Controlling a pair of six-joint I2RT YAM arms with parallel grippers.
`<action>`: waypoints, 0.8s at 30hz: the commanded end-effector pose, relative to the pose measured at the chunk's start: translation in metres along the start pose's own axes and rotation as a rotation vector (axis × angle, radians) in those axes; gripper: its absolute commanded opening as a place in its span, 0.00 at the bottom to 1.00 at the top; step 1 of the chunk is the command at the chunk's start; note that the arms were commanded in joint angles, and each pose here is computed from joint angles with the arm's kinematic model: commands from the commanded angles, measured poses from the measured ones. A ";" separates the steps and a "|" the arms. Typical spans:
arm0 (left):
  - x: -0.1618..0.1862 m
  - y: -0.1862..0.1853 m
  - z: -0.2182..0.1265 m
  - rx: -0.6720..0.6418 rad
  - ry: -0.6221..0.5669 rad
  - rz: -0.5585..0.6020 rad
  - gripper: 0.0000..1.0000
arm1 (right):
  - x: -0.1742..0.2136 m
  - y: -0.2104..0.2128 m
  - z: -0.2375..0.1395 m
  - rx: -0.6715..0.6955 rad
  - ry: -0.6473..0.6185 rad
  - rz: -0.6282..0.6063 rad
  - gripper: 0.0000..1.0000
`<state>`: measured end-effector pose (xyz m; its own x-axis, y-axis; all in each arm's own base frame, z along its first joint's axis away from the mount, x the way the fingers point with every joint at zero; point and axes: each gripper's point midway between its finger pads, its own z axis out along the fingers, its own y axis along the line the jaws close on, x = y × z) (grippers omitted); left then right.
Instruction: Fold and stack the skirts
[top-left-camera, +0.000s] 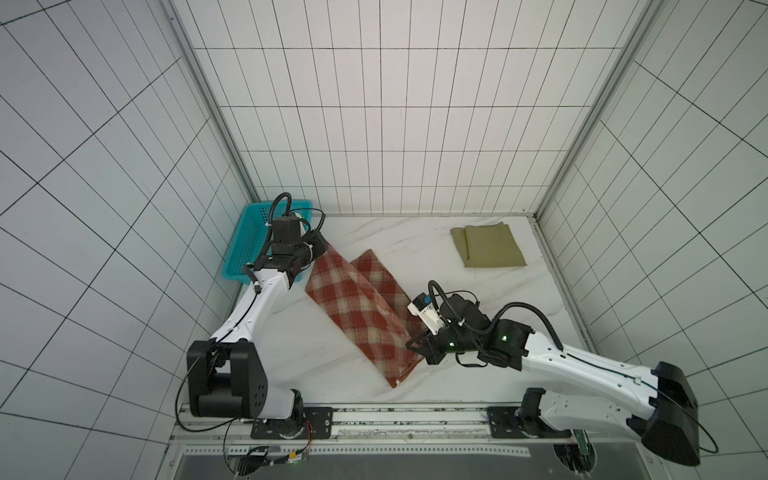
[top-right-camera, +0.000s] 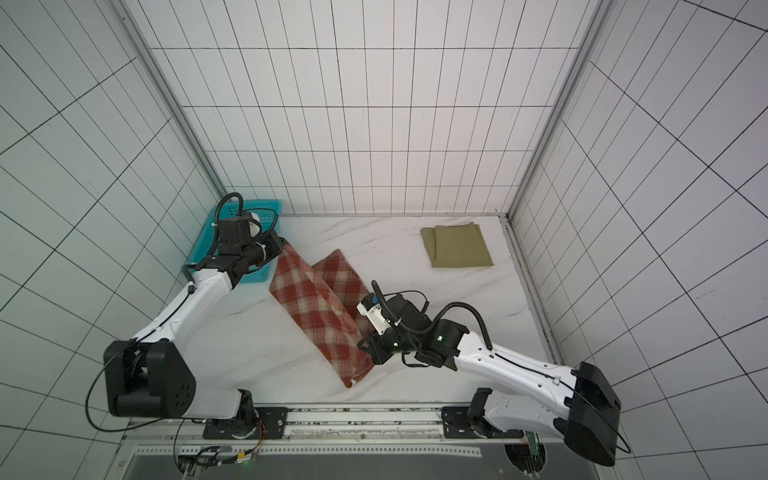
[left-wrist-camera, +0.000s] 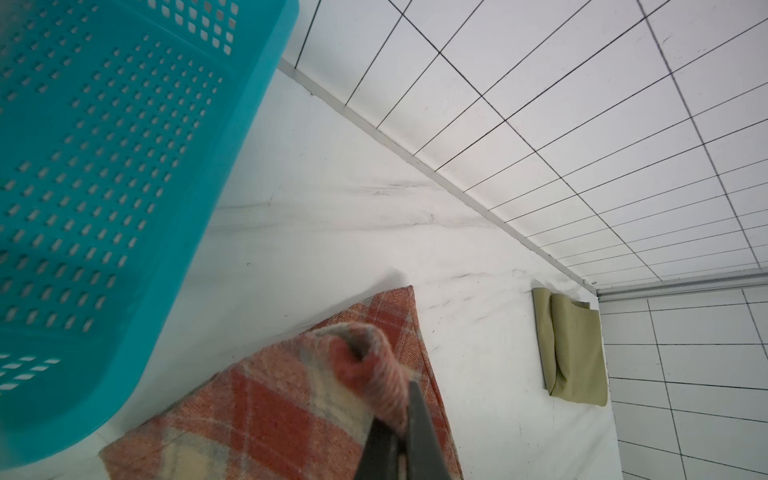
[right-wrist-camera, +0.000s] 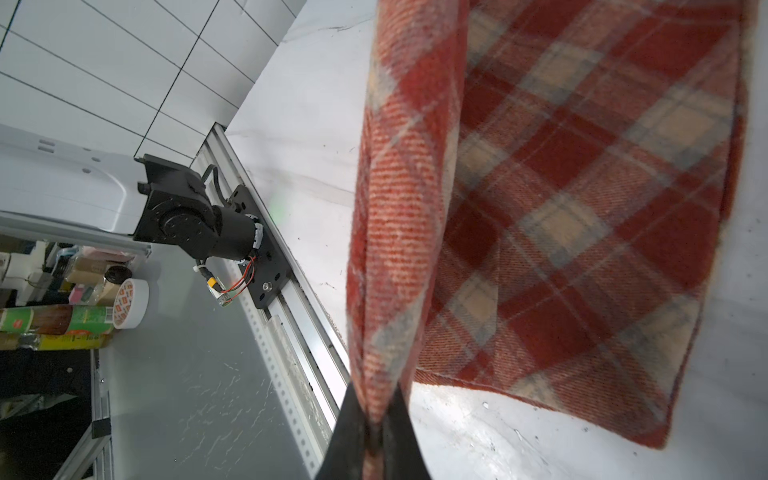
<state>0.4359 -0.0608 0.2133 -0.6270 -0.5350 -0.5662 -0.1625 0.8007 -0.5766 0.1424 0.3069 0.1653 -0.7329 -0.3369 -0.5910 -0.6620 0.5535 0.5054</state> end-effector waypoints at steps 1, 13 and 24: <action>-0.022 -0.015 0.015 0.009 -0.072 0.016 0.00 | 0.023 -0.017 0.004 -0.022 0.040 0.062 0.00; 0.000 -0.014 0.065 -0.023 0.021 0.027 0.00 | 0.051 -0.050 0.012 -0.036 0.092 0.187 0.00; 0.017 -0.018 0.099 -0.045 0.081 0.064 0.00 | 0.073 -0.067 0.026 -0.025 0.129 0.241 0.00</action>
<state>0.4831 -0.1174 0.1439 -0.7478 -0.4566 -0.4821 -0.1641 0.8306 -0.5321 0.1533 0.2764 0.0986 -0.8479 -0.2667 -0.4582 -0.5196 0.5901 0.6179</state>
